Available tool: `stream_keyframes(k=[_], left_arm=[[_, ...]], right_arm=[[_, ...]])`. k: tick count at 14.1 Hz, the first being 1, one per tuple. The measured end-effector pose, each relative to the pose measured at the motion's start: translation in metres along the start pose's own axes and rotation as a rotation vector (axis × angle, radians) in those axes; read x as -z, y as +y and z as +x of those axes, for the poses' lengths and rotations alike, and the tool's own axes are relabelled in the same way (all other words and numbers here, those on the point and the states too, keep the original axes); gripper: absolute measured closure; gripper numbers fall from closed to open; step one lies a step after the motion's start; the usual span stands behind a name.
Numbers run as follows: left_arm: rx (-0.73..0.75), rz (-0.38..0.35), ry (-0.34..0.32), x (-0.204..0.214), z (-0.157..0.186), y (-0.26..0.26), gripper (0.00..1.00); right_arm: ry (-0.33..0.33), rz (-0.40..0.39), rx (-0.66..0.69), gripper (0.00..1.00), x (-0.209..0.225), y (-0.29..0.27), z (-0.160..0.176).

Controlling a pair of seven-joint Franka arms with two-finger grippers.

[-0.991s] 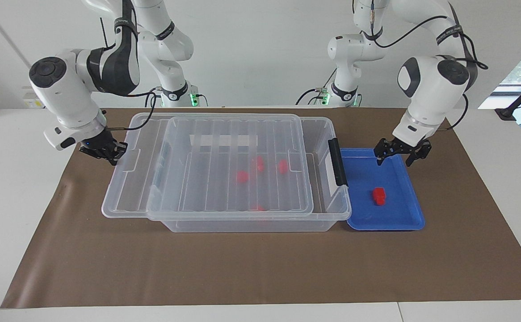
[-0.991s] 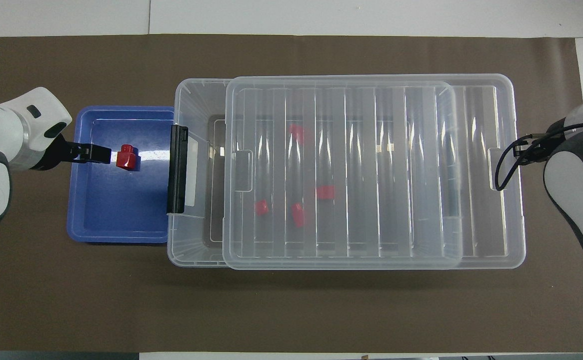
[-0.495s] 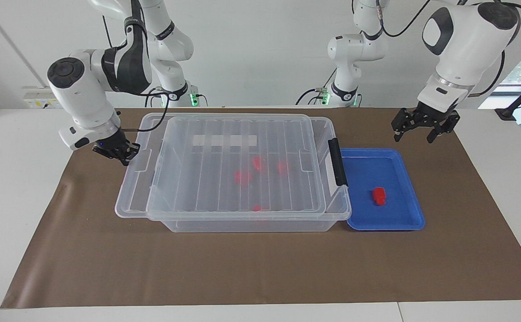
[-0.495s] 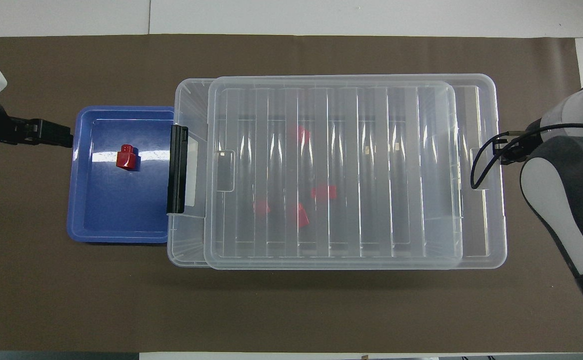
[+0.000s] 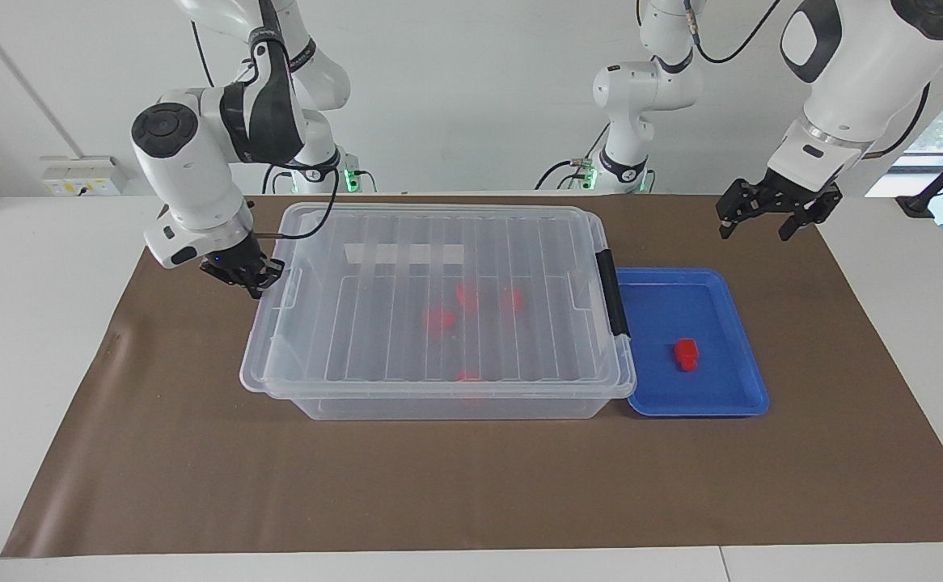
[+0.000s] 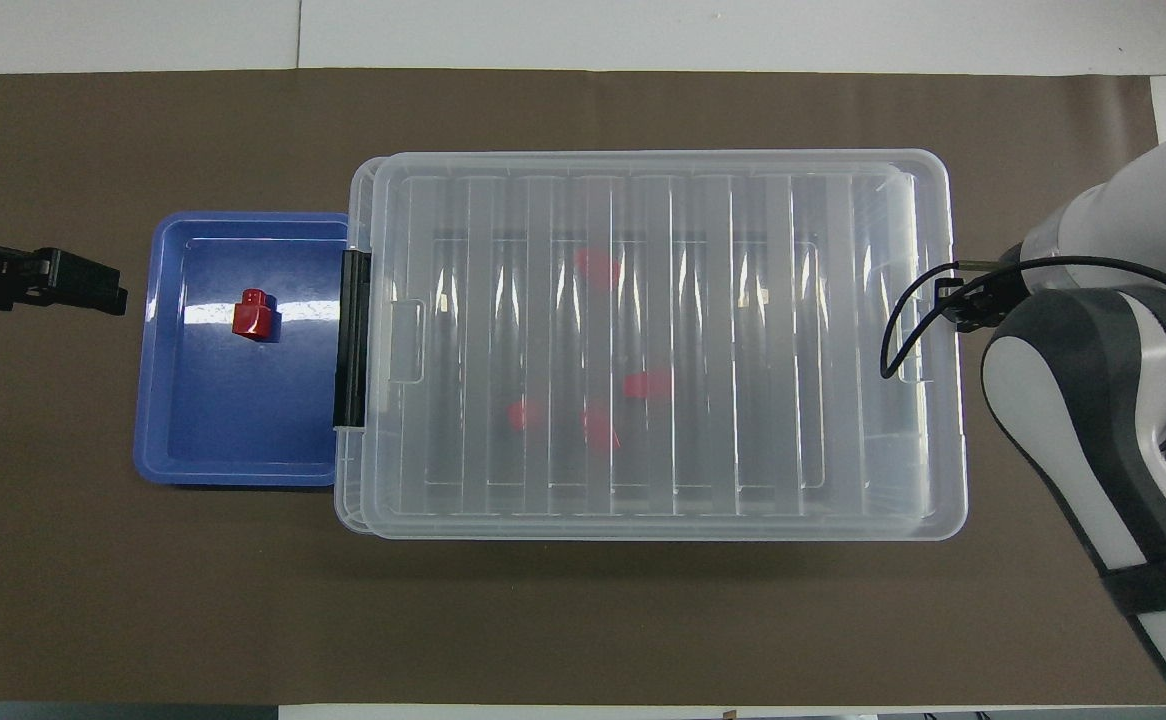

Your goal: Place red block in blue tray from box

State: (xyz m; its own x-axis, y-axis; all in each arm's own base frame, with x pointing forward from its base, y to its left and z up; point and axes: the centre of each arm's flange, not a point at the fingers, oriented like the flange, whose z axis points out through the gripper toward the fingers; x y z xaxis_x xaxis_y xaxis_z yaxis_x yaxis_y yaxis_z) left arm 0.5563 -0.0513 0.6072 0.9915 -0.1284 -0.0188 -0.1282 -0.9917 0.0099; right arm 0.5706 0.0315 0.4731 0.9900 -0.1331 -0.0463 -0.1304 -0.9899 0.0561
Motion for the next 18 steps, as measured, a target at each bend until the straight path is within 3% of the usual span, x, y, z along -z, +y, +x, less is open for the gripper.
stream_keyframes(k=[11,15,18], left_arm=[[0.008,-0.001,-0.011,-0.003,-0.001,-0.004,0.00],[0.008,-0.001,-0.011,-0.003,-0.001,-0.004,0.00],[0.008,-0.001,-0.011,-0.003,-0.001,-0.004,0.00]], right_arm=[[-0.002,0.000,-0.001,0.99,0.001,-0.001,0.000],[-0.033,-0.007,-0.025,0.99,0.034,0.012,0.001],[-0.073,-0.014,-0.050,0.72,0.054,0.028,-0.002]])
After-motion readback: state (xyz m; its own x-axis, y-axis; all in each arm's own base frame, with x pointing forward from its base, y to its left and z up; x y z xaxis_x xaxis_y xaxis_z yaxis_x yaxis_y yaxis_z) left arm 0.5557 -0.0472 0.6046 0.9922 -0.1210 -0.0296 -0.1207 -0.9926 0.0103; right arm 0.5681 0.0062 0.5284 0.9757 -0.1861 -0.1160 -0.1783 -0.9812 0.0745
